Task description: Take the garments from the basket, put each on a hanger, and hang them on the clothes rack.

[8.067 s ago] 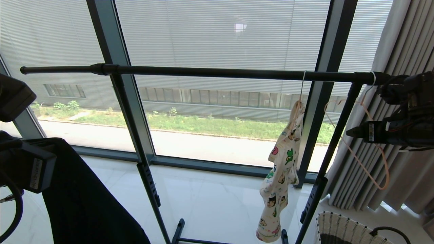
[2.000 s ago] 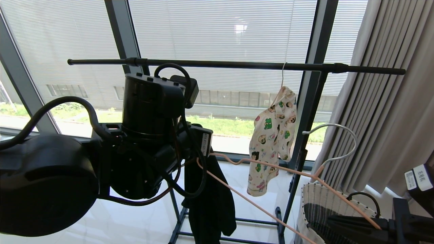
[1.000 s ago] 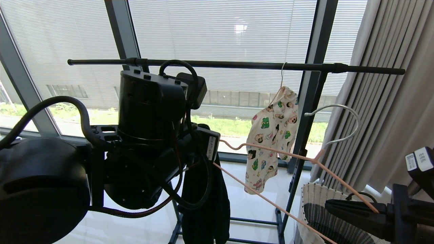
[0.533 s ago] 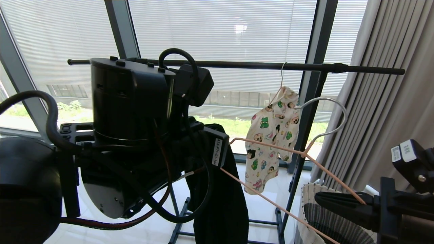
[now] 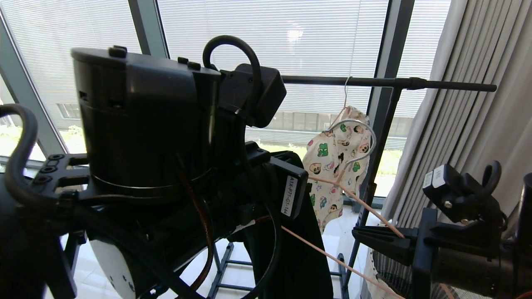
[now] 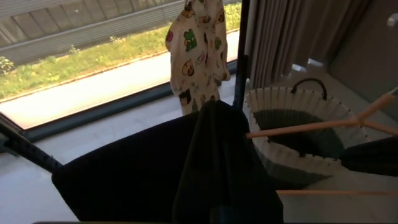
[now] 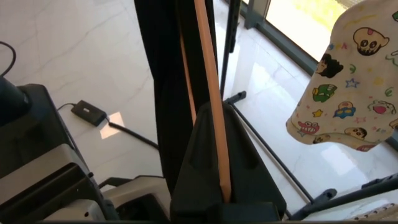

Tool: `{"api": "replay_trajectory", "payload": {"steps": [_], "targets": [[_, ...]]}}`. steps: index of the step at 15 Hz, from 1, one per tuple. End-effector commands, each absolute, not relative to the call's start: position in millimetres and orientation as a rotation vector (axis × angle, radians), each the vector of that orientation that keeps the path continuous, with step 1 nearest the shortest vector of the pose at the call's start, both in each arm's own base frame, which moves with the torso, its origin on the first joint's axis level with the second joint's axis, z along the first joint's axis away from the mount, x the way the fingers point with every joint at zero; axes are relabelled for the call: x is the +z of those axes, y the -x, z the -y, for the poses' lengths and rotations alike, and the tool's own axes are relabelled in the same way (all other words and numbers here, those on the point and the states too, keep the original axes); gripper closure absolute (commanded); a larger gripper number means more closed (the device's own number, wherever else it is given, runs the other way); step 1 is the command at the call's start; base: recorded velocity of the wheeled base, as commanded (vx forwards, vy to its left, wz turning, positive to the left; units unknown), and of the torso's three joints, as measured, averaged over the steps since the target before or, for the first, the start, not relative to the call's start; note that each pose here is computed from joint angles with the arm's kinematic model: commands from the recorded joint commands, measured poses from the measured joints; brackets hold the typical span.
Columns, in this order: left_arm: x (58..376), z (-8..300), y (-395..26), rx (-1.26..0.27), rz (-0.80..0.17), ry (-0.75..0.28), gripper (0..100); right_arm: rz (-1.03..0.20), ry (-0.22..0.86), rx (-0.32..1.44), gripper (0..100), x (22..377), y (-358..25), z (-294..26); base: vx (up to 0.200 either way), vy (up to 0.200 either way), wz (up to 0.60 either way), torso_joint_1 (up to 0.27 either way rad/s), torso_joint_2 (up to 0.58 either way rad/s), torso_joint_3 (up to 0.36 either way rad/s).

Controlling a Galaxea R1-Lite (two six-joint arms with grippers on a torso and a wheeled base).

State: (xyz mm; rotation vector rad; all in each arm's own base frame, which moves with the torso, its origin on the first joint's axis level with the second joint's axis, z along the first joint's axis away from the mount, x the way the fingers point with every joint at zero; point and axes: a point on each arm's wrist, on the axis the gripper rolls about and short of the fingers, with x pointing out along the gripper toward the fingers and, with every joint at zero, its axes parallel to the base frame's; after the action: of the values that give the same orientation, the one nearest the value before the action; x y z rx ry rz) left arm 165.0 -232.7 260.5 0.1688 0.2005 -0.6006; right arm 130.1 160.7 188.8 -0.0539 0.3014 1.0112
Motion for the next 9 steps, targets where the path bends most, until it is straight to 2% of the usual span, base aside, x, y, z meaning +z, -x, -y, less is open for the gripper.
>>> {"api": "replay_trajectory", "payload": {"steps": [1,6,9], "targets": [[261.7,236.0,-163.0,-0.612,-0.196,-0.167,100,-0.337,0.059,1.017,100,180.9,-139.9,-176.9,0.000,0.000,0.00,0.000,0.00,0.000],[262.6,234.1,-161.8,-0.611,-0.193,-0.166,100,-0.348,0.032,1.011,100,184.6,-162.8,-204.8,0.000,0.000,0.00,0.000,0.00,0.000],[269.0,228.1,-158.9,-0.607,-0.174,-0.154,100,-0.352,0.031,0.967,100,183.0,-171.8,-203.1,0.000,0.000,0.00,0.000,0.00,0.000]]}}
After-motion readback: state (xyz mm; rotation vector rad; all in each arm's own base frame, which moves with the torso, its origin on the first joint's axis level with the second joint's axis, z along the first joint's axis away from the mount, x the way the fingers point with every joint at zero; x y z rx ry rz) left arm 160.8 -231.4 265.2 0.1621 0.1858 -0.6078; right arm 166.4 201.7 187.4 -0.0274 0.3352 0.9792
